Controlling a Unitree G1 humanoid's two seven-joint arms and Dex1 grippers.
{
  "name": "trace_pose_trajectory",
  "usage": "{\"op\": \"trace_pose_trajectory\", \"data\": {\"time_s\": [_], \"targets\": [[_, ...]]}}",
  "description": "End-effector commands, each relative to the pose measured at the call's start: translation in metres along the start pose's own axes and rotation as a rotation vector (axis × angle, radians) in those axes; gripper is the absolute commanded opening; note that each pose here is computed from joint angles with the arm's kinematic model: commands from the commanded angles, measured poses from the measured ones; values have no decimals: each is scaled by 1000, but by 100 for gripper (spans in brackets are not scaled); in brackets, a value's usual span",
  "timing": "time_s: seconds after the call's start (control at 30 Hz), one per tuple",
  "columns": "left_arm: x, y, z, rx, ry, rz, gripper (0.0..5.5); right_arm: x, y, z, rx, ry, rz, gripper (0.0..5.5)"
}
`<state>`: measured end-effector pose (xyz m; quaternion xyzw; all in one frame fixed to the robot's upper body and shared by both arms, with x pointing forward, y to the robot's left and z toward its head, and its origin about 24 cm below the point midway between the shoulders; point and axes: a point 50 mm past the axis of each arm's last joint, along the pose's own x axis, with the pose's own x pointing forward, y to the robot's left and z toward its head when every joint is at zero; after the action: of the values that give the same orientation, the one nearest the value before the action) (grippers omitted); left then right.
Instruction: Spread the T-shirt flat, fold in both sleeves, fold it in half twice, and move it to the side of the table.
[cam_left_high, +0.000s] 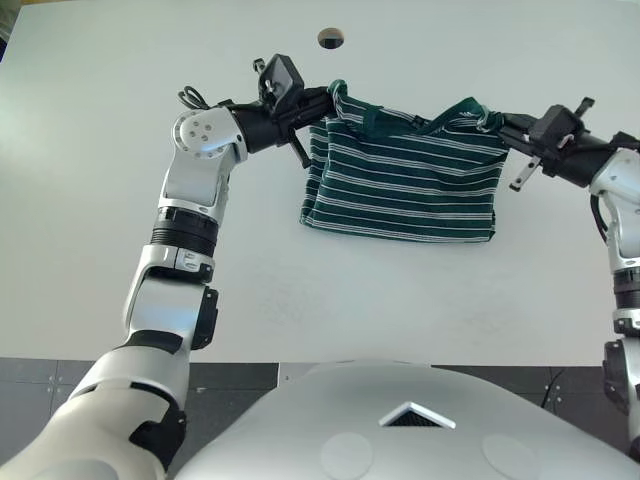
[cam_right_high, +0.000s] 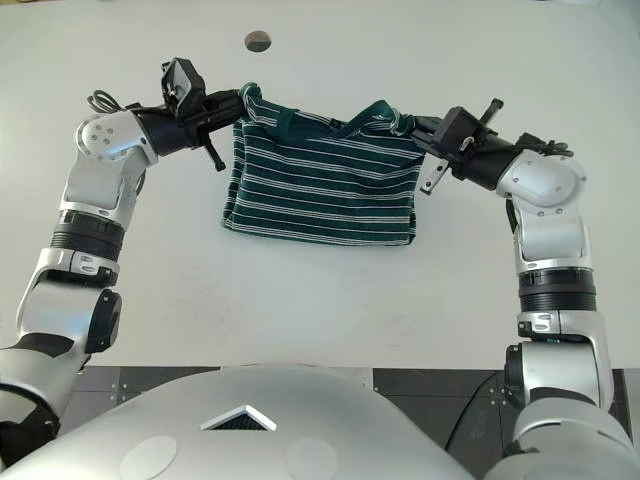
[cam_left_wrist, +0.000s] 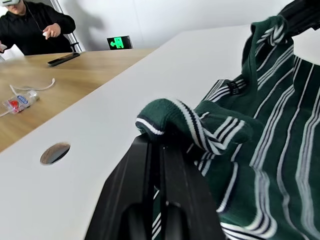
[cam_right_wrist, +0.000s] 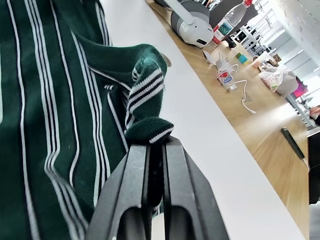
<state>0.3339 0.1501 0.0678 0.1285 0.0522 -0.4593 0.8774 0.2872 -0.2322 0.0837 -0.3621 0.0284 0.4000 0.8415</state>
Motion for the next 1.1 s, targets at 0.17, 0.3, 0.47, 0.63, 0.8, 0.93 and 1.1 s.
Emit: {"op": "trace_pose_trajectory", "data": {"time_s": [0.17, 0.3, 0.47, 0.63, 0.8, 0.93, 1.1], "targets": [[0, 29, -21, -12, 154, 269, 90, 21, -14, -10, -104, 98, -151, 147], [-6, 38, -25, 0, 176, 369, 154, 24, -25, -13, -155, 145, -245, 219], [-4, 36, -6, 93, 25, 334, 174, 31, -24, 1, -189, 51, -249, 301], [-1, 0, 11, 459, -13, 38, 174, 32, -24, 9, -285, 43, -129, 348], [-8, -21, -24, 782, 289, -252, 174, 38, -14, -3, -300, 131, 35, 348], [-25, -42, -72, 951, 559, -522, 174, 38, 1, -11, -386, 212, 249, 348], [-54, -37, -103, 992, 837, -674, 174, 37, 19, -15, -394, 304, 551, 348]]}}
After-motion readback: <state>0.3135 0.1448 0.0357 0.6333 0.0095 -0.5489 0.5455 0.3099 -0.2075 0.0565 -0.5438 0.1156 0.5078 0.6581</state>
